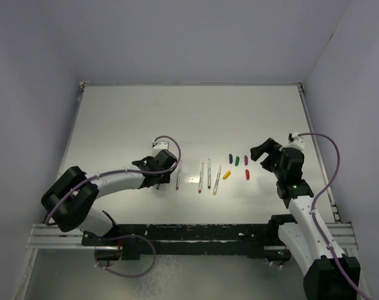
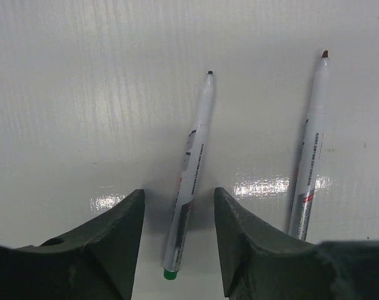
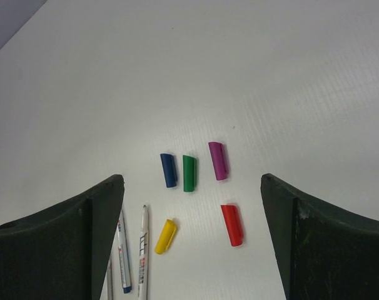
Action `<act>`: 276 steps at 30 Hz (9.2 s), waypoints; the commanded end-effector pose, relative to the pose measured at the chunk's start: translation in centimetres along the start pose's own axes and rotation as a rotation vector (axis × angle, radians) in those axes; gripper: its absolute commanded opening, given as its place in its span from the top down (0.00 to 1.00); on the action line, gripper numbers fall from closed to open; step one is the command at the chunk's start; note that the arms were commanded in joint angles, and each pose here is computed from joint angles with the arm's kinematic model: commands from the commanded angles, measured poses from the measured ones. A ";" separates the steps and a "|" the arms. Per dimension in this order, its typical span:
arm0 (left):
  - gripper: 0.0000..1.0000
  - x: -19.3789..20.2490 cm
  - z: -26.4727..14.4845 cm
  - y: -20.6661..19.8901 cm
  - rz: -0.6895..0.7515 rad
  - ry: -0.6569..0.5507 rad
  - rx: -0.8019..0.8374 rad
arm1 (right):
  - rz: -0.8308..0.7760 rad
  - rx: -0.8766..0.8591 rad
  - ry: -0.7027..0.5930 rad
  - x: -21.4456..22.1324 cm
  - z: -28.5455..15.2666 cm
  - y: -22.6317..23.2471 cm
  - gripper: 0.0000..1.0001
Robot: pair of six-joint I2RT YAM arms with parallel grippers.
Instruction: Insert the pens into the pen caps
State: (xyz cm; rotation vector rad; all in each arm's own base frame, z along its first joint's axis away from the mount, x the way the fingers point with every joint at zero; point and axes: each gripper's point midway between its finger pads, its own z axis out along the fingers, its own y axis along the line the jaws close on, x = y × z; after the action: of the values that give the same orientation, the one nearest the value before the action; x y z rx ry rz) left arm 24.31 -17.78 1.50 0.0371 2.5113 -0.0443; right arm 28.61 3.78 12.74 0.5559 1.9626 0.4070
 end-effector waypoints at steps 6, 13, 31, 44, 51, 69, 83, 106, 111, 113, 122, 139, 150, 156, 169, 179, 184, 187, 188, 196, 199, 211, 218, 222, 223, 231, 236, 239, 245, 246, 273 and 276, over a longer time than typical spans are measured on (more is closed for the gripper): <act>0.56 3.8 0.6 -0.4 0.027 0.164 0.042 | -0.005 -0.018 -0.036 -2.6 -0.7 1.6 0.08; 0.68 5.2 0.4 -0.8 0.017 0.239 0.066 | 0.000 -0.012 -0.040 -3.0 -0.8 1.8 0.08; 0.60 8.3 -1.2 -0.4 0.013 0.408 0.068 | 0.000 0.007 0.001 -2.7 -1.3 1.7 0.08; 0.56 8.7 -1.2 0.5 0.044 0.454 -0.033 | 0.006 0.012 -0.003 -2.6 -1.1 1.6 0.08; 0.51 8.8 -1.1 0.5 0.078 0.488 -0.068 | 0.010 0.012 -0.022 -3.1 -1.3 1.6 0.08; 0.79 10.6 -0.7 0.8 0.080 0.581 -0.126 | 0.005 0.010 -0.020 -3.0 -1.2 1.7 0.08; 1.00 7.6 -1.3 0.3 0.085 0.452 -0.090 | -0.035 0.158 0.027 -2.0 -0.9 -1.3 0.15; 1.00 -2.6 -5.6 -8.2 0.118 -0.010 0.362 | -0.281 0.042 0.254 4.1 4.5 2.5 0.72; 1.00 -2.6 -6.4 -9.1 0.095 -0.050 0.439 | -0.311 0.058 0.305 5.2 5.9 2.6 0.65; 1.00 -2.5 -6.7 -9.2 0.089 -0.065 0.463 | -0.320 0.064 0.314 5.5 6.3 2.6 0.63; 1.00 -2.5 -7.2 -9.2 0.139 -0.104 0.507 | -0.351 0.089 0.342 6.7 7.2 2.6 0.61; 1.00 -2.0 -7.2 -9.3 0.160 -0.091 0.519 | -0.381 0.182 0.378 8.0 8.9 1.6 0.61; 1.00 -1.7 -6.8 -9.4 0.158 -0.074 0.513 | -0.391 0.195 0.402 8.8 9.0 1.2 0.61; 1.00 -1.4 -6.5 -9.3 0.157 -0.060 0.504 | -0.402 0.203 0.429 9.6 8.9 0.9 0.61; 1.00 -0.9 -6.3 -9.0 0.154 -0.043 0.491 | -0.424 0.283 0.493 11.3 8.1 -0.8 0.71; 1.00 -1.0 -6.4 -8.8 0.159 -0.043 0.477 | -0.451 0.330 0.582 12.9 7.3 -1.9 0.74; 1.00 -1.1 -6.5 -8.6 0.161 -0.044 0.472 | -0.463 0.359 0.609 13.4 6.6 -2.1 0.68; 1.00 -1.2 -6.5 -8.5 0.162 -0.047 0.467 | -0.456 0.370 0.614 13.6 6.2 -2.3 0.68; 1.00 -1.2 -6.5 -8.5 0.162 -0.047 0.465 | -0.454 0.376 0.615 13.6 6.1 -2.4 0.68; 1.00 -1.3 -6.6 -8.3 0.179 -0.051 0.457 | -0.448 0.396 0.616 13.7 5.5 -2.8 0.74; 1.00 -1.4 -6.5 -8.3 0.181 -0.048 0.452 | -0.450 0.403 0.624 13.8 5.3 -3.0 0.81; 1.00 -1.9 -6.6 -8.3 0.176 -0.074 0.448 | -0.446 0.337 0.564 12.1 5.9 -0.9 1.00; 1.00 -3.5 -7.2 -8.7 0.152 -0.171 0.478 | -0.404 0.078 0.326 5.8 6.0 6.3 1.00; 1.00 -4.4 -7.6 -9.4 0.140 -0.219 0.520 | -0.369 -0.092 0.205 3.2 4.9 9.9 1.00; 1.00 -4.5 -7.7 -9.8 0.133 -0.231 0.544 | -0.361 -0.138 0.181 2.8 4.6 10.7 1.00; 1.00 -5.8 -10.5 -14.0 0.092 -0.351 0.829 | -0.239 -0.606 0.073 1.9 0.9 18.4 1.00; 1.00 -6.8 -12.7 -15.7 0.092 -0.410 0.957 | -0.139 -0.846 -0.015 0.7 -1.7 21.8 1.00; 1.00 -7.3 -13.9 -16.4 0.090 -0.444 1.024 | -0.072 -0.970 -0.078 -0.5 -3.4 23.5 1.00; 1.00 -8.1 -15.8 -17.1 0.056 -0.504 1.121 | 0.081 -1.125 -0.137 -1.9 -5.5 24.9 1.00; 1.00 -8.2 -16.0 -17.1 0.054 -0.509 1.126 | 0.096 -1.139 -0.141 -2.0 -5.6 25.0 1.00; 1.00 -10.3 -17.6 -16.9 -0.001 -0.592 1.135 | 0.176 -1.240 -0.102 -1.1 -6.7 25.1 1.00; 1.00 -10.5 -17.9 -16.8 -0.005 -0.601 1.137 | 0.173 -1.238 -0.098 -0.9 -6.6 25.0 1.00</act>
State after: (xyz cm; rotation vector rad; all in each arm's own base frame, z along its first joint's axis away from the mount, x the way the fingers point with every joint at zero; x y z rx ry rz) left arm 21.90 -33.56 18.53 0.4193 1.7368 -1.1895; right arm 29.18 23.93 27.30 -0.0157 1.3039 1.4821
